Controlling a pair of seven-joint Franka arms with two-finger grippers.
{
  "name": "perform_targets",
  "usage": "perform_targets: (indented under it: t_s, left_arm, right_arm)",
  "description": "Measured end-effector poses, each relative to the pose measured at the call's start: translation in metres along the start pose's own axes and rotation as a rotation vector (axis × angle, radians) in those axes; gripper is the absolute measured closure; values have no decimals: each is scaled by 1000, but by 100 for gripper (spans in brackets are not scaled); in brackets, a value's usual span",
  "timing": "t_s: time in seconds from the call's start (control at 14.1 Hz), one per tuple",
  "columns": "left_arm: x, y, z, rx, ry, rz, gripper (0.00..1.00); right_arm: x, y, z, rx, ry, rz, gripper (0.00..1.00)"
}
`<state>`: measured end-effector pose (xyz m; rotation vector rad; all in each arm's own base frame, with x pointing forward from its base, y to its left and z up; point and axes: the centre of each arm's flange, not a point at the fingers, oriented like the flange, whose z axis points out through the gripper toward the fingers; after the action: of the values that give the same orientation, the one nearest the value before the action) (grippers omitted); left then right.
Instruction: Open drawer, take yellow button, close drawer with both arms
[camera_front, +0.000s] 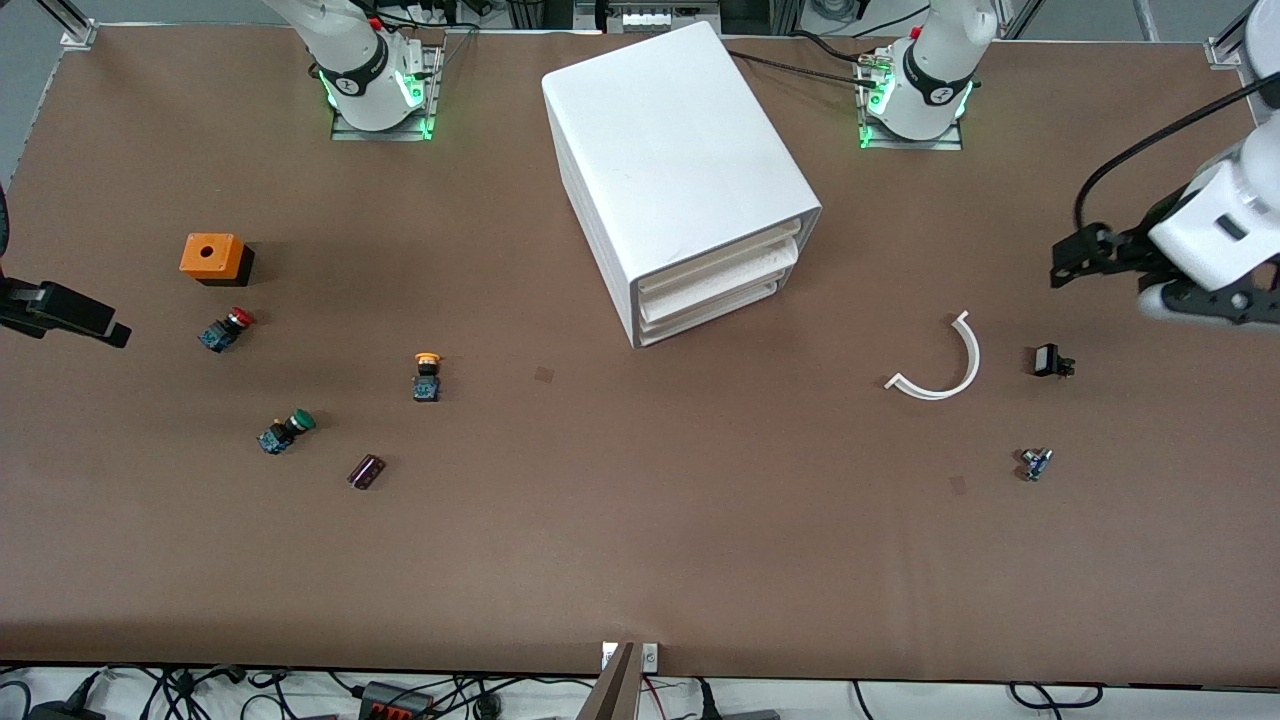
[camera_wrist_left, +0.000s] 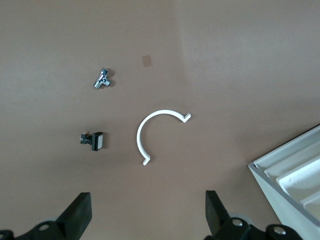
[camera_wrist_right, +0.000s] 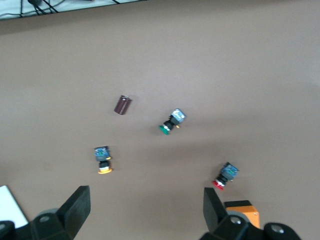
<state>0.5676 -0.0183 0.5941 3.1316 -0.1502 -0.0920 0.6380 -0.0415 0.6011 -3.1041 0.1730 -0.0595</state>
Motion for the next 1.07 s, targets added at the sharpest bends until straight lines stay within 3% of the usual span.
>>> perform_targets:
  t_s: [0.28, 1.07]
  left_arm:
    - [-28, 3, 7, 3, 8, 1, 0]
    - [-25, 7, 6, 5, 28, 10, 0]
  right_arm:
    - [-10, -11, -2, -40, -6, -33, 0]
    - [-12, -4, 1, -57, -12, -47, 0]
